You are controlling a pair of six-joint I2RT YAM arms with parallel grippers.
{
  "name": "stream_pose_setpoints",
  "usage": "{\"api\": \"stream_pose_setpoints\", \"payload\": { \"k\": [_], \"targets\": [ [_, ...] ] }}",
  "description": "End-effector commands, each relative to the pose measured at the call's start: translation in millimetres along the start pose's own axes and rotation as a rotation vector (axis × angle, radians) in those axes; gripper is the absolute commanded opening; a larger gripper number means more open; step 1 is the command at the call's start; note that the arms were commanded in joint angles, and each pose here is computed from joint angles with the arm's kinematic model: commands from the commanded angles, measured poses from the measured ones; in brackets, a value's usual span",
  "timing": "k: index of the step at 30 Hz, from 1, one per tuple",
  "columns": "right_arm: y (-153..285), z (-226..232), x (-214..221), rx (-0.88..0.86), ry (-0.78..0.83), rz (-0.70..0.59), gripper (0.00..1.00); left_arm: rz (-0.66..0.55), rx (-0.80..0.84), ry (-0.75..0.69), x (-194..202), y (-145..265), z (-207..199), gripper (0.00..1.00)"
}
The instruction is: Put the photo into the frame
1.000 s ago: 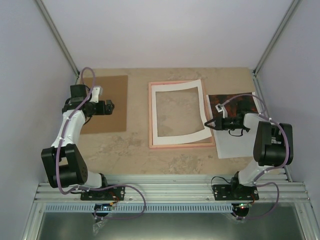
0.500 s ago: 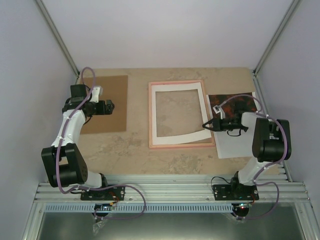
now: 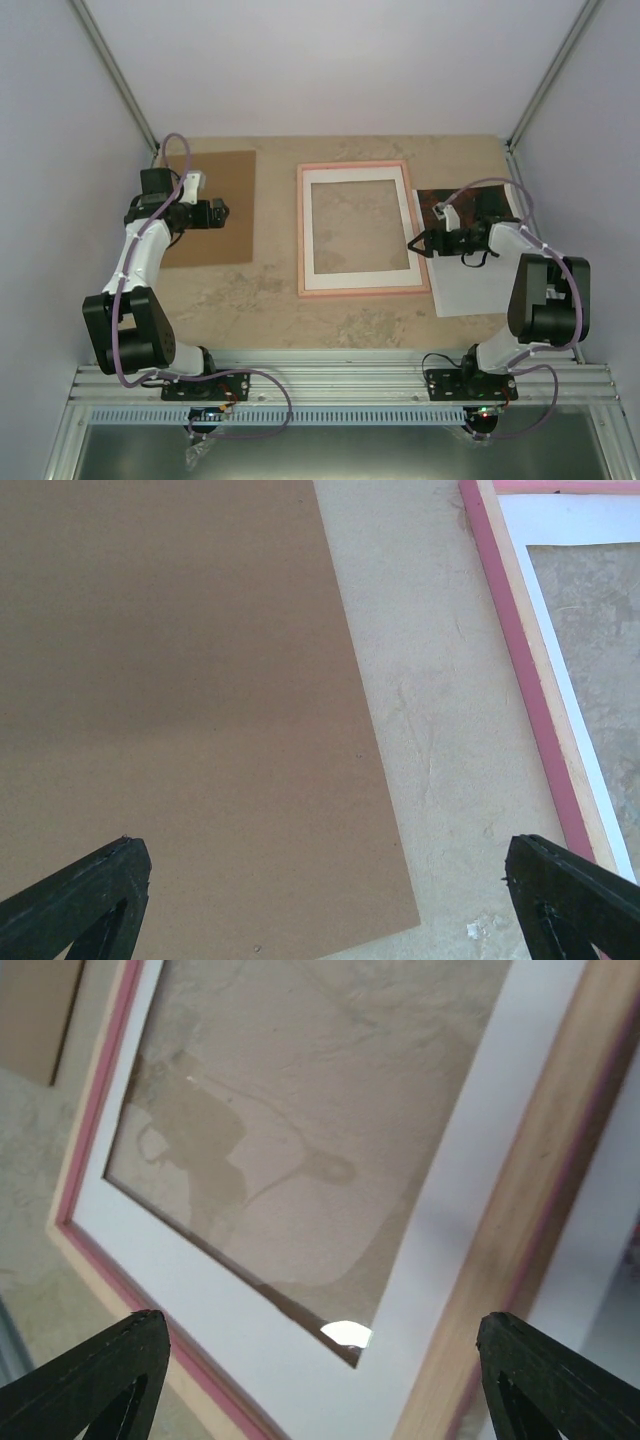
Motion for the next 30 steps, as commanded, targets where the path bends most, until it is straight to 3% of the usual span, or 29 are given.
{"api": "stream_pose_setpoints", "payload": {
  "k": [1,6,11,17,30],
  "targets": [
    [10.8,-8.0,-11.5,0.129,0.058,0.001,0.85,-0.047,0.014,-0.014,-13.2,8.8,-3.6,0.99],
    [6.0,-21.4,-18.9,0.174,0.075,-0.009,0.77,-0.046,0.015,-0.023,-12.2,8.5,-3.8,0.99],
    [-12.8,-32.8,-30.1,0.090,0.048,0.004,0.73,-0.042,0.014,-0.028,-11.9,7.5,-3.1,0.99],
    [-26.2,-48.9,-42.6,0.082,0.019,0.003,0.74,-0.041,0.013,-0.034,-11.7,6.5,-2.7,0.99],
    [-71.5,-9.0,-35.0,-0.135,-0.043,0.056,0.73,-0.039,0.016,-0.032,-14.0,0.6,-0.4,0.99]
  ]
}}
Point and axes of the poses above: each gripper's point midway between its finger pads, its own y axis back along the fingers, its own z axis along the line the jaws close on, x = y × z, the point moved 5 cm from there along y, back along the fingers, and after that the axes turned 4 degrees about y, right-handed, at the moved point
